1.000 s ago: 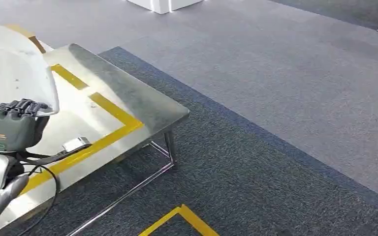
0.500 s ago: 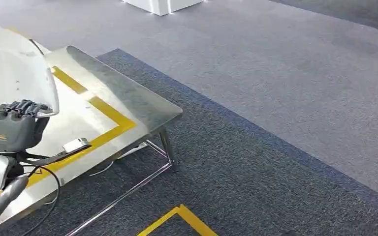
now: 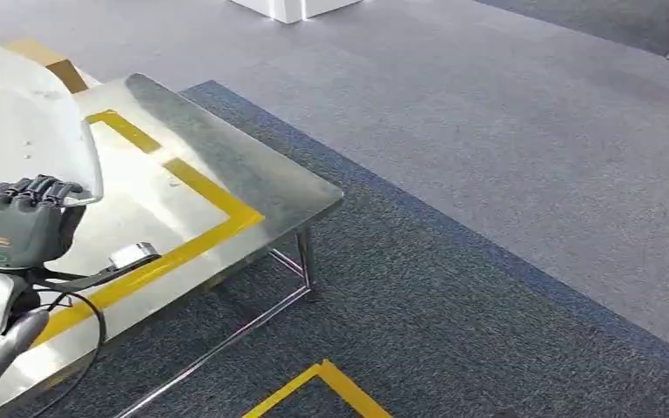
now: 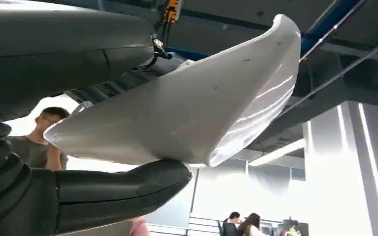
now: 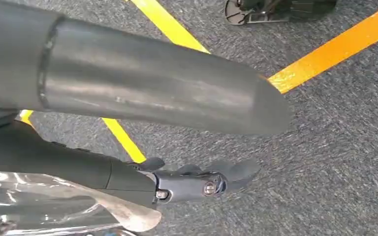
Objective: Take the parts from the cabinet and place them on the table.
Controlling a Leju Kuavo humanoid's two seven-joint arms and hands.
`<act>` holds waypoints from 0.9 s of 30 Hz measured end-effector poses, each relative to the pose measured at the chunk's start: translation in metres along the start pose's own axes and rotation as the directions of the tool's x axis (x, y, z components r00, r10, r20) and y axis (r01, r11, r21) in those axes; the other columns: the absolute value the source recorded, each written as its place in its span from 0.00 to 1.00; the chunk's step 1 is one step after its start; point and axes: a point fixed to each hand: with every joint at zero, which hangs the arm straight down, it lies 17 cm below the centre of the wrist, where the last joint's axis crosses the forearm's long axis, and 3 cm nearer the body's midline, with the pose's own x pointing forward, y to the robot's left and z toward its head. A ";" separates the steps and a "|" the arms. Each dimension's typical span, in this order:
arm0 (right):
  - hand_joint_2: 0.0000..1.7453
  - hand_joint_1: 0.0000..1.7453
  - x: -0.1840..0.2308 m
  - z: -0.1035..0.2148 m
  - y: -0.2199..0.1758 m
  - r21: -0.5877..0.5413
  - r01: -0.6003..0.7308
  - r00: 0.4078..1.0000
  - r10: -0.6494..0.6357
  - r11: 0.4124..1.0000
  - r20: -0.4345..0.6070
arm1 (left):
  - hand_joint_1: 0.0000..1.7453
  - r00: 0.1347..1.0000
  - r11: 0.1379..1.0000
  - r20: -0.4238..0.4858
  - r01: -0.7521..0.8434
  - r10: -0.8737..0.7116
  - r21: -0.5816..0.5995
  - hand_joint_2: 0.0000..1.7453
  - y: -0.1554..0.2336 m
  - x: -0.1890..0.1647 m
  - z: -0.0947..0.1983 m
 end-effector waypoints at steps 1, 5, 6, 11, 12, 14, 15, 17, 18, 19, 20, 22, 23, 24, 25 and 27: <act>0.00 0.00 0.000 0.000 0.000 0.000 -0.001 1.000 0.001 1.000 0.000 | 1.00 1.000 1.000 0.002 0.005 -0.005 -0.002 1.00 0.000 0.000 0.000; 0.00 0.00 0.003 -0.001 -0.001 -0.003 -0.003 1.000 0.003 1.000 0.003 | 1.00 1.000 1.000 0.000 0.014 -0.014 0.002 1.00 0.001 -0.003 -0.002; 0.00 0.00 0.003 -0.001 -0.001 -0.003 -0.004 1.000 0.004 1.000 0.004 | 1.00 1.000 1.000 -0.001 0.014 -0.014 0.003 1.00 0.001 -0.004 -0.003; 0.00 0.00 0.002 -0.001 -0.001 -0.002 -0.007 1.000 0.007 1.000 0.000 | 1.00 1.000 1.000 0.003 0.022 -0.022 -0.004 1.00 -0.001 -0.002 -0.001; 0.00 0.00 0.002 -0.001 -0.001 -0.002 -0.007 1.000 0.007 1.000 0.001 | 1.00 1.000 1.000 0.003 0.022 -0.022 -0.004 1.00 -0.001 -0.003 -0.001; 0.00 0.00 0.002 -0.001 -0.001 -0.002 -0.008 1.000 0.008 1.000 0.000 | 1.00 1.000 1.000 0.002 0.021 -0.021 -0.001 1.00 0.000 -0.002 -0.003; 0.00 0.00 0.003 -0.001 -0.001 -0.003 -0.005 1.000 0.005 1.000 0.003 | 1.00 1.000 1.000 0.002 0.022 -0.022 0.001 1.00 0.000 -0.003 -0.003; 0.00 0.00 0.004 -0.002 -0.002 -0.005 0.011 1.000 -0.011 1.000 0.004 | 1.00 1.000 1.000 0.002 0.026 -0.026 -0.004 1.00 -0.001 -0.004 -0.002; 0.00 0.00 0.005 -0.002 -0.002 -0.004 0.015 1.000 -0.015 1.000 0.006 | 1.00 1.000 1.000 0.002 0.026 -0.026 -0.006 1.00 -0.001 -0.004 -0.002; 0.00 0.00 0.005 -0.002 -0.002 -0.004 0.017 1.000 -0.017 1.000 0.005 | 1.00 1.000 1.000 0.002 0.027 -0.027 -0.006 1.00 -0.002 -0.004 -0.002; 0.00 0.00 0.004 -0.001 -0.002 -0.004 0.017 1.000 -0.017 1.000 0.005 | 1.00 1.000 1.000 0.001 0.028 -0.028 -0.005 1.00 -0.001 -0.005 -0.002; 0.00 0.00 0.004 -0.002 -0.002 -0.006 0.018 1.000 -0.018 1.000 0.005 | 1.00 1.000 1.000 0.001 0.030 -0.030 -0.005 1.00 -0.001 -0.005 -0.002; 0.00 0.00 0.004 -0.002 -0.002 -0.005 0.017 1.000 -0.017 1.000 0.005 | 1.00 1.000 1.000 0.001 0.030 -0.030 -0.004 1.00 -0.001 -0.006 -0.002; 0.00 0.00 0.004 -0.001 -0.002 -0.005 0.016 1.000 -0.016 1.000 0.005 | 1.00 1.000 1.000 0.001 0.030 -0.030 -0.004 1.00 -0.001 -0.006 -0.002; 0.00 0.00 0.004 -0.001 -0.002 -0.005 0.016 1.000 -0.016 1.000 0.005 | 1.00 1.000 1.000 0.001 0.030 -0.030 -0.004 1.00 -0.001 -0.006 -0.002; 0.00 0.00 0.004 -0.001 -0.002 -0.005 0.015 1.000 -0.015 1.000 0.005 | 1.00 1.000 1.000 0.001 0.030 -0.030 -0.004 1.00 -0.001 -0.006 -0.003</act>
